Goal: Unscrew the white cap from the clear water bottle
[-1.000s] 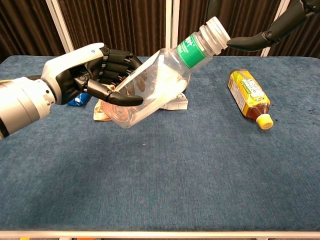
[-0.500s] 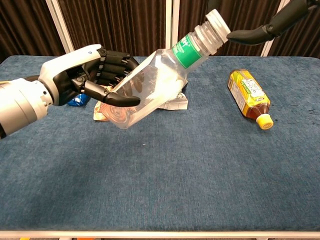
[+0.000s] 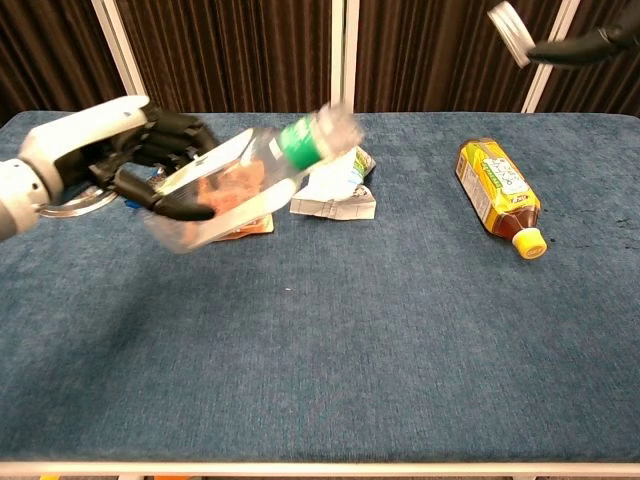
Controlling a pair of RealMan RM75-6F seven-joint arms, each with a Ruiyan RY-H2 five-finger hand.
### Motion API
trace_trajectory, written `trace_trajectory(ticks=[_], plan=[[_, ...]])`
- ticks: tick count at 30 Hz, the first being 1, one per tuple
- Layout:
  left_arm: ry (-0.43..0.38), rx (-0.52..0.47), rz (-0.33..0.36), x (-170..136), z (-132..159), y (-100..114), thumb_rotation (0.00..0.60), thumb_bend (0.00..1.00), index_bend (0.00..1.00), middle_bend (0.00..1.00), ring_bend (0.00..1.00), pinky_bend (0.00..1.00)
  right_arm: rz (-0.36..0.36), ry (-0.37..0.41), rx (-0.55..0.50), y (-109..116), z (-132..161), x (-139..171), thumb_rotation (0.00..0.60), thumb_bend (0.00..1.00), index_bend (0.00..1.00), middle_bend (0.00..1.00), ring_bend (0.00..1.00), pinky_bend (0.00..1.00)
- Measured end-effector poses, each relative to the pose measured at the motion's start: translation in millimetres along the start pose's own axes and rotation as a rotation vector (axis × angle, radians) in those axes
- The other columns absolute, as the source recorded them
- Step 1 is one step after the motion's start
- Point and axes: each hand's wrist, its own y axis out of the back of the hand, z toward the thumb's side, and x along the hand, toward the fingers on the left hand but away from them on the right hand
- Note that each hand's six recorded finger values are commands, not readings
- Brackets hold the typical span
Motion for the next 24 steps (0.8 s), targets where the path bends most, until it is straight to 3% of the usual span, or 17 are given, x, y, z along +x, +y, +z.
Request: trace_trajectory(ticks=[10, 13, 16, 19, 24], plan=[[0.161, 0.398, -0.047, -9, -45, 7, 0.6, 0.21, 0.65, 0.55, 0.45, 0.41, 0.089, -0.058, 0.017, -27, -22, 1, 0.6, 0.34, 0.54, 0.15, 0.0, 0.0], [0.191, 0.462, -0.073, -9, -51, -1, 0.6, 0.2, 0.54, 0.42, 0.34, 0.36, 0.113, -0.067, 0.031, -35, -25, 2, 0.6, 0.34, 0.54, 0.15, 0.0, 0.0], [0.214, 0.463, -0.113, -10, -55, -9, 0.6, 0.18, 0.34, 0.2, 0.15, 0.26, 0.146, -0.073, 0.046, -47, -28, 3, 0.6, 0.35, 0.55, 0.15, 0.0, 0.0], [0.212, 0.441, -0.12, -12, -49, -12, 0.6, 0.17, 0.26, 0.12, 0.09, 0.2, 0.169, -0.073, 0.059, -57, -28, 1, 0.6, 0.35, 0.55, 0.15, 0.0, 0.0], [0.201, 0.42, -0.074, -17, -41, -3, 0.6, 0.17, 0.23, 0.1, 0.08, 0.17, 0.229, -0.067, 0.077, -80, -27, -7, 0.6, 0.35, 0.54, 0.14, 0.0, 0.0]])
